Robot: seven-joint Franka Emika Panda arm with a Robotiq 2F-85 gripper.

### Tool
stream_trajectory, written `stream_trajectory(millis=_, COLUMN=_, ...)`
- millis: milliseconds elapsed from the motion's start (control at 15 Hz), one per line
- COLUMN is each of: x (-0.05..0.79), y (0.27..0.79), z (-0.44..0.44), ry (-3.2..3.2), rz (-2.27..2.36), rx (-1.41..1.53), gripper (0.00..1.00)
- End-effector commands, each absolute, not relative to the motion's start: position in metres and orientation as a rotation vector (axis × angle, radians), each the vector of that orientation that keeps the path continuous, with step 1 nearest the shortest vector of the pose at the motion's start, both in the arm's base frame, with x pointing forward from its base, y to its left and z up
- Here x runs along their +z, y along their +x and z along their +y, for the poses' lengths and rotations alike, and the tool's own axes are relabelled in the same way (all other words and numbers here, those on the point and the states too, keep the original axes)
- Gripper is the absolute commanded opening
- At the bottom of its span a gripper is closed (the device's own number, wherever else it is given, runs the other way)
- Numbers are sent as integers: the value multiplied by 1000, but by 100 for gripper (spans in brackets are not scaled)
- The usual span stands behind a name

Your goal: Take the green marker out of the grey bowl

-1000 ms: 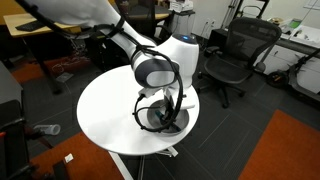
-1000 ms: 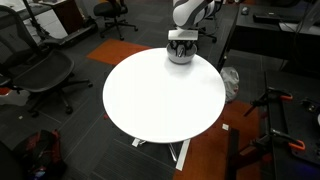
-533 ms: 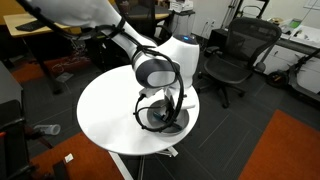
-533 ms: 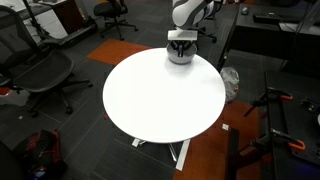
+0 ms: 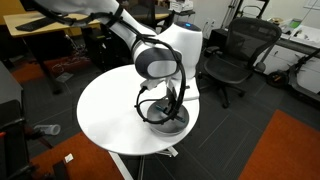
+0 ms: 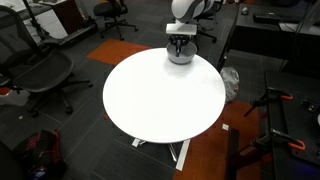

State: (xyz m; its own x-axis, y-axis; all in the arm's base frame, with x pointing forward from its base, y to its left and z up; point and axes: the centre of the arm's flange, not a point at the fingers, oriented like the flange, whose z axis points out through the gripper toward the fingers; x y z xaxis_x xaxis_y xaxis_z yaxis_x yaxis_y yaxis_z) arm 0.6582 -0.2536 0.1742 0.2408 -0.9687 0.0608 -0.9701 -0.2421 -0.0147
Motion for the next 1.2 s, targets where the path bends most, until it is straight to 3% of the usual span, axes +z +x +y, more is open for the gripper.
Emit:
stream_trajectory(millis=0, x=220, y=637, z=-240, ry=2496, rz=-1910, rx=153, gripper=5)
stream_trajectory(millis=600, x=297, y=605, z=-186, ry=2692, rz=-1708, rx=323, gripper=5)
stream_trajectory(millis=1133, x=309, y=571, z=-105, ry=2809, rz=-1440, rx=306, gripper=5)
